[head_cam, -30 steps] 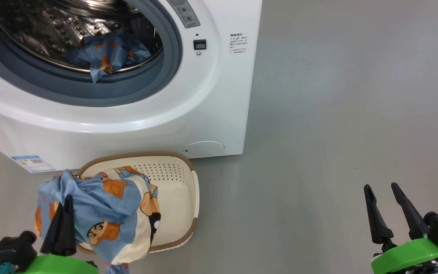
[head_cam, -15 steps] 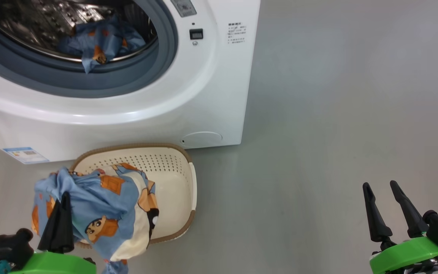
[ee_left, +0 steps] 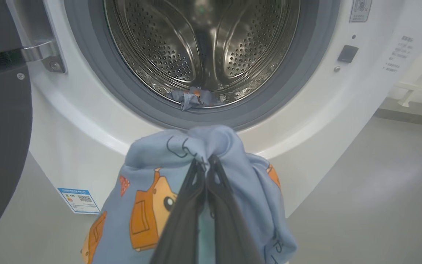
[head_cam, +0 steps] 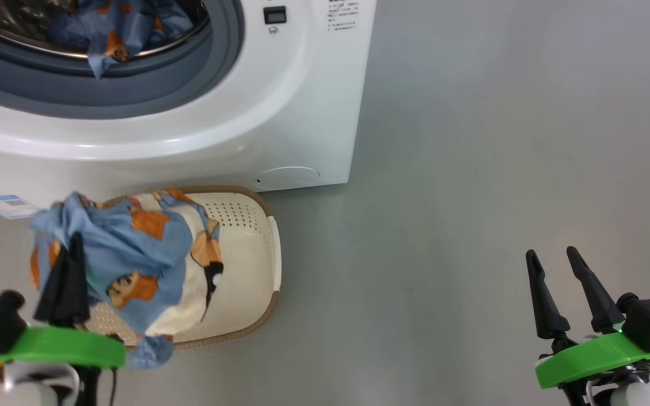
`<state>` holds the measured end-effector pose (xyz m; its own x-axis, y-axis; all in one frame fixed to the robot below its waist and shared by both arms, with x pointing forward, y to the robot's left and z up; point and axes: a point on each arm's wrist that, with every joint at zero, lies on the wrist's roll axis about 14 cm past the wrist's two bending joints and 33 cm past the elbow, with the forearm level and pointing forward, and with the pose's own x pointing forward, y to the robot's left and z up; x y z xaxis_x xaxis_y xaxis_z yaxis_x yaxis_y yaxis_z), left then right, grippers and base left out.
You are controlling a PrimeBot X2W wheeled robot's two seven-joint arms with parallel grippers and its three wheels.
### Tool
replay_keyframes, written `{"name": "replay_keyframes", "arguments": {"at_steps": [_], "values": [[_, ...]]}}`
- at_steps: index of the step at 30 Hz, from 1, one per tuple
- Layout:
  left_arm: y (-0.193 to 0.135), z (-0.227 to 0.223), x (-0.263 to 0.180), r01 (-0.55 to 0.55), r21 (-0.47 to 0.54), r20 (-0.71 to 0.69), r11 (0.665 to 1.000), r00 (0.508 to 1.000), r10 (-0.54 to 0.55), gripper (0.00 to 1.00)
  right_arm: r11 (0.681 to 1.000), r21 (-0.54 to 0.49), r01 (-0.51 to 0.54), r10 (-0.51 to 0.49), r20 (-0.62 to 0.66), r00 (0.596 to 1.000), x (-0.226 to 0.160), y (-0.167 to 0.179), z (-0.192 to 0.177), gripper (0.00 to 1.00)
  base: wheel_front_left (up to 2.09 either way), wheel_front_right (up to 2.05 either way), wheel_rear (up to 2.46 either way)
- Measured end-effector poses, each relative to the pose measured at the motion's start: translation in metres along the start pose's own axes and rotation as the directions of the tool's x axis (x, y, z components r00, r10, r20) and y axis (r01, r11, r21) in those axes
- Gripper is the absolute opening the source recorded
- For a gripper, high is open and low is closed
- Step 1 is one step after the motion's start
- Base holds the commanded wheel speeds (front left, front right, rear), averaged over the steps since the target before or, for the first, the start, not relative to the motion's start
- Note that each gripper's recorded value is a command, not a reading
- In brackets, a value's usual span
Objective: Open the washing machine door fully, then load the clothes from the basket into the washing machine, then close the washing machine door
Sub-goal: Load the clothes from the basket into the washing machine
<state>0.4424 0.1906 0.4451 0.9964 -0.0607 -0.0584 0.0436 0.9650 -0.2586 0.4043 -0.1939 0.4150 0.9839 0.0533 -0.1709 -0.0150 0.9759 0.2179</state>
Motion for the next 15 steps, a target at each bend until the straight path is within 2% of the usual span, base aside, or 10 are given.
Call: {"name": "replay_keyframes", "arguments": {"at_steps": [7, 15], "values": [[-0.003, 0.036, 0.042, 0.043, 0.047, 0.104, 0.998, 0.993, -0.048, 0.00, 1.000, 0.011, 0.012, -0.012, -0.012, 1.000, 0.003, -0.001, -0.006, 1.00, 0.00, 0.00, 0.00], [-0.014, 0.090, 0.098, 0.083, 0.113, 0.244, 0.990, 0.964, -0.109, 0.00, 1.000, 0.019, 0.024, -0.024, -0.009, 1.000, 0.013, -0.003, -0.007, 1.00, 0.00, 0.00, 0.00]]}}
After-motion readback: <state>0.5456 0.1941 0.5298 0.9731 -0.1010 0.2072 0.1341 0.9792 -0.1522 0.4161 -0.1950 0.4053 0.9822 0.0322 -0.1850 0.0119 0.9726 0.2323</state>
